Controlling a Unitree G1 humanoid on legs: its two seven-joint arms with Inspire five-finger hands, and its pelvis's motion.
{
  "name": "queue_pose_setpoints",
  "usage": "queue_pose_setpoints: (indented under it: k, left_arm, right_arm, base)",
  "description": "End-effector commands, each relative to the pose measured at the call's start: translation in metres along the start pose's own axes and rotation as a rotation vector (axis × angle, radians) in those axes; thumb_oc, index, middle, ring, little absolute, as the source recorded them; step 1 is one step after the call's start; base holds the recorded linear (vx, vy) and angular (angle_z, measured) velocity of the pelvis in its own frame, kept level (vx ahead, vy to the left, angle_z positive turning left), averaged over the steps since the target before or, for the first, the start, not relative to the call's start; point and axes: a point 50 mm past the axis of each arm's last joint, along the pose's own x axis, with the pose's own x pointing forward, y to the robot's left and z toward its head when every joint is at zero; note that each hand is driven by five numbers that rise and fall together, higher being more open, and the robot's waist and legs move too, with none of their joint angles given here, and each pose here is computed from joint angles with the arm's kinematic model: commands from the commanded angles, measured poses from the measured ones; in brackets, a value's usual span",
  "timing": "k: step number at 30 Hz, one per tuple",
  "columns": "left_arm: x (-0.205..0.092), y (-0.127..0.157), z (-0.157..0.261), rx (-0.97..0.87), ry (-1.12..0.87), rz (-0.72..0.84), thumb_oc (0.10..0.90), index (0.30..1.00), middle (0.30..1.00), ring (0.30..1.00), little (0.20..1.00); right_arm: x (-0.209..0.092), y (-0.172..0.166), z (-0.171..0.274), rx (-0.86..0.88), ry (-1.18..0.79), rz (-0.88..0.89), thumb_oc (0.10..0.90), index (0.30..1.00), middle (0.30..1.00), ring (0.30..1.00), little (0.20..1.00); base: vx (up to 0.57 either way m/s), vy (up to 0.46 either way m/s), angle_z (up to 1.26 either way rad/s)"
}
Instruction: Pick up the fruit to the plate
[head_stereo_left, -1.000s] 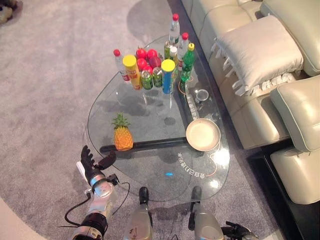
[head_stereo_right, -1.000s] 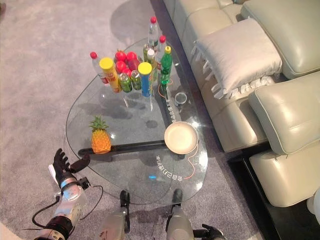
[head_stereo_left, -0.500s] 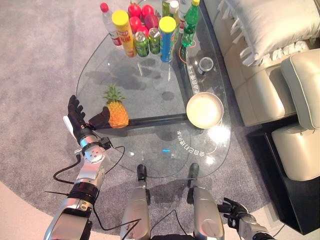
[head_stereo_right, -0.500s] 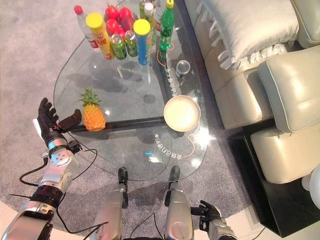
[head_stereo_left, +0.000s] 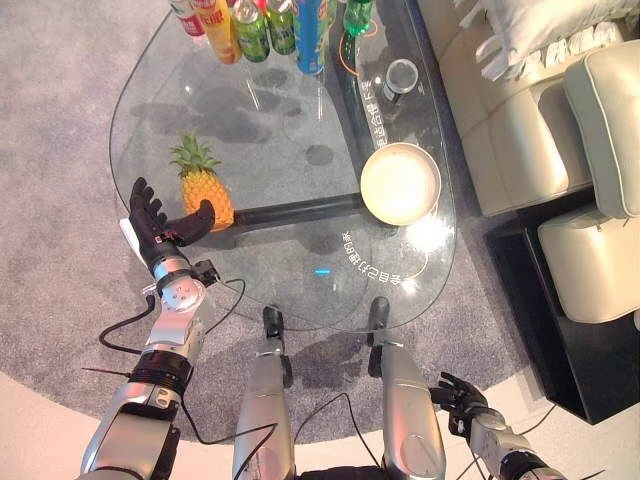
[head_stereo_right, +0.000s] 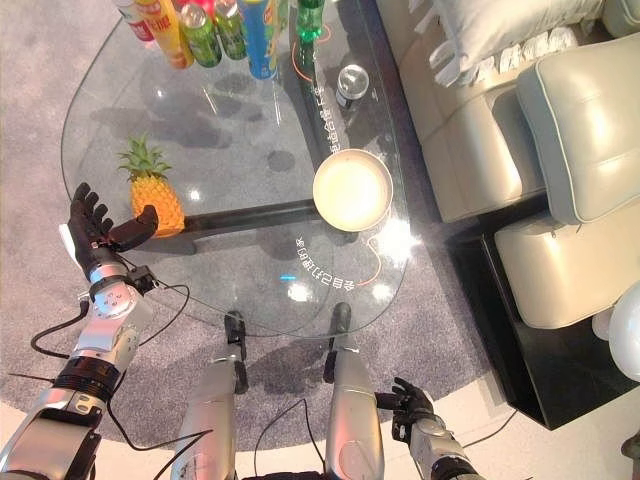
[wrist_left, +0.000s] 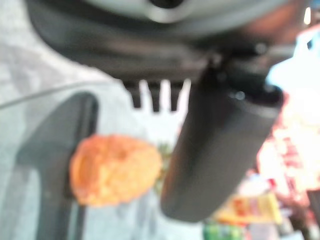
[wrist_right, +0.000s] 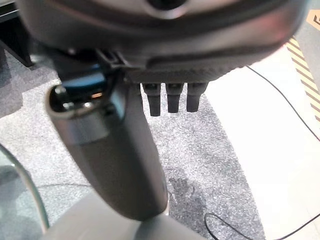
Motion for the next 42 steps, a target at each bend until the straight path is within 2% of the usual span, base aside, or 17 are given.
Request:
queue_pose_setpoints:
  k: [1, 14, 24, 42]
  left_arm:
    - [0.015, 0.003, 0.036, -0.058, -0.141, 0.013, 0.8, 0.9, 0.9, 0.9, 0.9]
    - [0.025, -0.002, 0.041, -0.102, -0.107, -0.005, 0.8, 0.9, 0.9, 0.9, 0.9]
    - [0.036, 0.008, 0.048, -0.033, -0.13, 0.086, 0.8, 0.9, 0.9, 0.9, 0.9]
    - [0.049, 0.001, 0.043, -0.085, 0.026, 0.077, 0.8, 0.9, 0.9, 0.9, 0.9]
  right_arm:
    - [-0.005, -0.013, -0.02, -0.045, 0.062, -0.04, 0.8, 0.9, 0.9, 0.9, 0.9]
    - [-0.005, -0.014, -0.012, -0.059, 0.032, -0.048, 0.8, 0.9, 0.9, 0.9, 0.9]
    - [-0.004, -0.015, -0.006, -0.068, 0.013, -0.046, 0.8, 0.9, 0.9, 0.9, 0.9]
    - [-0.003, -0.014, 0.009, -0.083, -0.035, -0.052, 0.8, 0.9, 0.9, 0.9, 0.9]
  base:
    - [0.0, 0.0, 0.0]
    - [0.0, 0.008, 0.0]
    - [0.0, 0.006, -0.02]
    - [0.0, 0.006, -0.02]
